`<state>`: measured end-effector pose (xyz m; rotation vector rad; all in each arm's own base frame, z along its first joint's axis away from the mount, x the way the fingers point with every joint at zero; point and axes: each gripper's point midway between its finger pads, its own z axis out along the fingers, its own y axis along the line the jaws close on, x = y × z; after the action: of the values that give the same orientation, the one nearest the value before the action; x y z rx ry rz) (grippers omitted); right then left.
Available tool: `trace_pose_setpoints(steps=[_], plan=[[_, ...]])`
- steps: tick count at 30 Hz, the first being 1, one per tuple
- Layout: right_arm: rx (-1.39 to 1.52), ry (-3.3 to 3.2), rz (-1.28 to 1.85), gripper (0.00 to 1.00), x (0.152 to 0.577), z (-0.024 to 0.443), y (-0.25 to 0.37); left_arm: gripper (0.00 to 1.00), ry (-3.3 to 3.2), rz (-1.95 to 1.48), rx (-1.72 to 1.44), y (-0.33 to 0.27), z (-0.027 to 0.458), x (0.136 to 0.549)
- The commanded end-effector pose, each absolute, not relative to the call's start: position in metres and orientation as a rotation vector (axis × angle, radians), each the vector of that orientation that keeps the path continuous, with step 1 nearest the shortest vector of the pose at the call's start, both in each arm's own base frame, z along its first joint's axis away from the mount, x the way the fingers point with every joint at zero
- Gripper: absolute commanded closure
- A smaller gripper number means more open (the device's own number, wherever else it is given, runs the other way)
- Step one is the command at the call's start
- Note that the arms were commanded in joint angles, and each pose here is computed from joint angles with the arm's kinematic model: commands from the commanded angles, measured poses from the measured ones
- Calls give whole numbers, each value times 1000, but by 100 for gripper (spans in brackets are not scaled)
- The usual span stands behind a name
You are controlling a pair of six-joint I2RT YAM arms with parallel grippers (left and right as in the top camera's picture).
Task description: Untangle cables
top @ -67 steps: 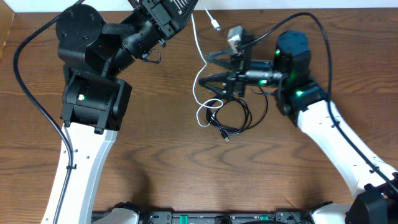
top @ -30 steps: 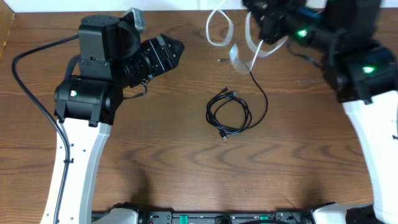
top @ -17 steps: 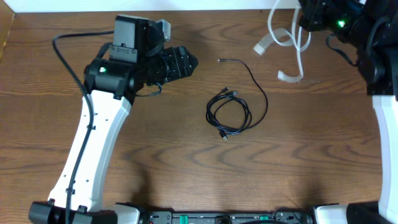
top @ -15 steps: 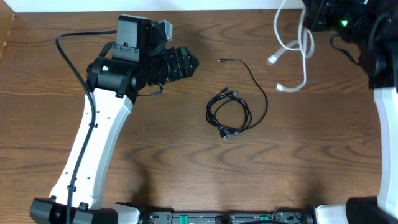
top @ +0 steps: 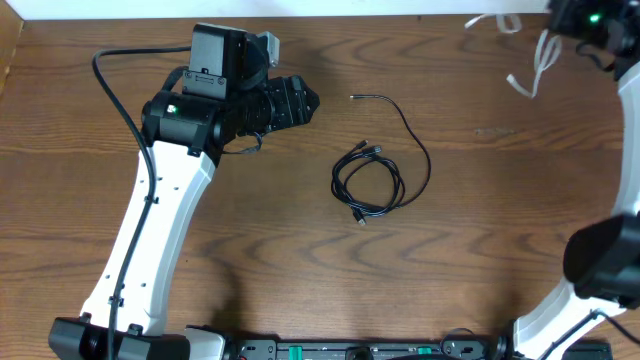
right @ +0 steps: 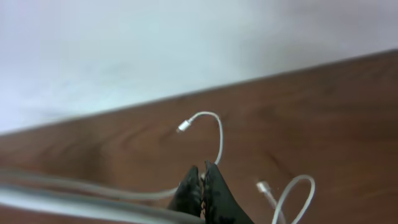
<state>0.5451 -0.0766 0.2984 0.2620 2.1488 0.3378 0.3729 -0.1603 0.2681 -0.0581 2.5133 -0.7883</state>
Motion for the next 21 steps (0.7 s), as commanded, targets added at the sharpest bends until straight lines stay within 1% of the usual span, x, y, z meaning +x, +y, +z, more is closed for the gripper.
trace_pose_setpoints(steps=[1,5,9,15,21], plan=[[381,2095,210,99,556,290,-136,32,2516,-767,-48,-159,266,372],[487,2014,46,99,575,268,-202,32,2516,-767,-47,-159,266,372],[581,1960,-86,99,587,234,-258,32,2514,-767,-45,-159,266,373],[656,1875,-190,99,598,185,-320,32,2489,-771,-38,-160,270,377],[731,1761,-330,99,597,156,-367,32,2483,-771,-36,-160,271,378]])
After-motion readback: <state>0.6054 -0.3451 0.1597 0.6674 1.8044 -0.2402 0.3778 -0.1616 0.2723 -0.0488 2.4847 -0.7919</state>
